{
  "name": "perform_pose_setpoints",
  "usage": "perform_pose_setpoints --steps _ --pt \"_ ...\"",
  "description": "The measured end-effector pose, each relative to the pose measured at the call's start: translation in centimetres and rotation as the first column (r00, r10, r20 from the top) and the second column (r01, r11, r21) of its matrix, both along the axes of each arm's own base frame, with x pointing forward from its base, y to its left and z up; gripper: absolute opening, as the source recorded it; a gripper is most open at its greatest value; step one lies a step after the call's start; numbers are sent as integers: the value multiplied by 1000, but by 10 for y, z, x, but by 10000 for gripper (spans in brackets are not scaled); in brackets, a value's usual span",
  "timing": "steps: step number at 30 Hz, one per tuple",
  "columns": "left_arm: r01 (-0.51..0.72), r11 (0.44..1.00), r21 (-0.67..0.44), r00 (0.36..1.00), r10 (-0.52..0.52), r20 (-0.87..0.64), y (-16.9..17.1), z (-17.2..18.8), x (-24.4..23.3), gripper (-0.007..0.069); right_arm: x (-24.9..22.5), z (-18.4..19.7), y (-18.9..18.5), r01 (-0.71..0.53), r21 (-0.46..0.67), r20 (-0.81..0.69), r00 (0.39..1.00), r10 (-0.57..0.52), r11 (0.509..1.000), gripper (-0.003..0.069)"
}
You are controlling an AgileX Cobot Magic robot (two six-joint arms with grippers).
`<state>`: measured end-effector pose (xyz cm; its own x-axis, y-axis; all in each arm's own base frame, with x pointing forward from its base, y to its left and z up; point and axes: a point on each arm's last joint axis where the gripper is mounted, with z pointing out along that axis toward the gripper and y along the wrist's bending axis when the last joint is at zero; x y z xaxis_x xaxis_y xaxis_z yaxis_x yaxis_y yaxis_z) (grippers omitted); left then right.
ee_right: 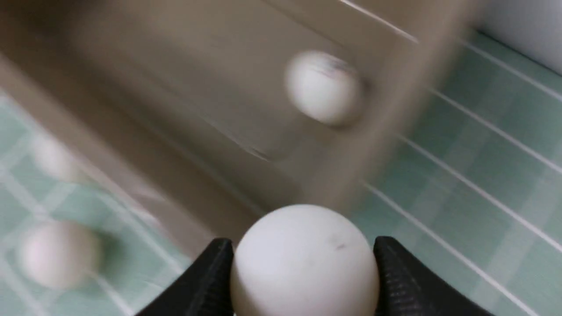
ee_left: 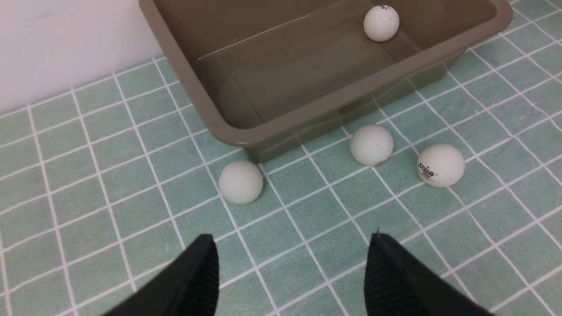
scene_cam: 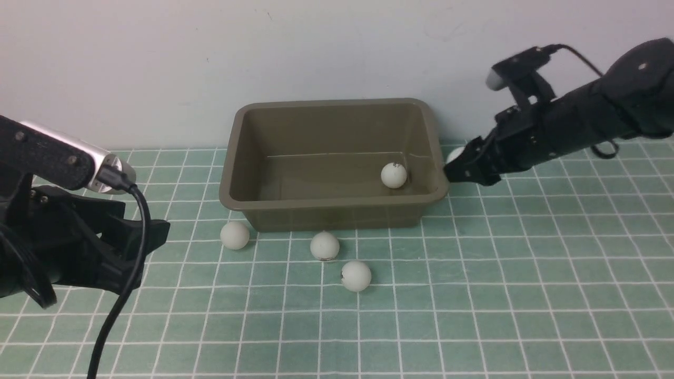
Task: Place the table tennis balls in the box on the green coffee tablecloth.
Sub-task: 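Release the ping pong ball into the bin and lift the gripper away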
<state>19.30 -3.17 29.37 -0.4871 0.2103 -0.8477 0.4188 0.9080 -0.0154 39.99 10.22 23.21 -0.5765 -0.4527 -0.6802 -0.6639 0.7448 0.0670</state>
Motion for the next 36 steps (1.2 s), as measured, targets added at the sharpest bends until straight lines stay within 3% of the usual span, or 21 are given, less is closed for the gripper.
perform_pose_setpoints --steps 1,4,11,24,27,30,36 --pt "0 1000 0 1000 0 0 0 0 0 406 -4 2 19 -81 37 29 996 80 996 363" --pt "0 1000 0 1000 0 0 0 0 0 406 -7 3 39 -128 56 65 990 124 990 363" --pt "1 1000 0 1000 -1 -1 0 0 0 406 -3 1 62 -90 61 132 988 81 994 363" --pt "16 1000 -4 1000 -16 -15 -1 -1 -1 406 16 -10 66 -78 34 171 983 71 996 363" --pt "16 1000 -4 1000 -16 -15 -1 -1 -1 406 17 -10 66 -70 31 178 982 63 997 391" --pt "16 1000 -4 1000 -16 -15 -1 -1 -1 406 18 -10 65 -65 20 197 979 60 998 509" --pt "16 1000 -4 1000 -16 -15 -1 -1 -1 406 22 1 60 -22 -3 275 961 22 1000 549"
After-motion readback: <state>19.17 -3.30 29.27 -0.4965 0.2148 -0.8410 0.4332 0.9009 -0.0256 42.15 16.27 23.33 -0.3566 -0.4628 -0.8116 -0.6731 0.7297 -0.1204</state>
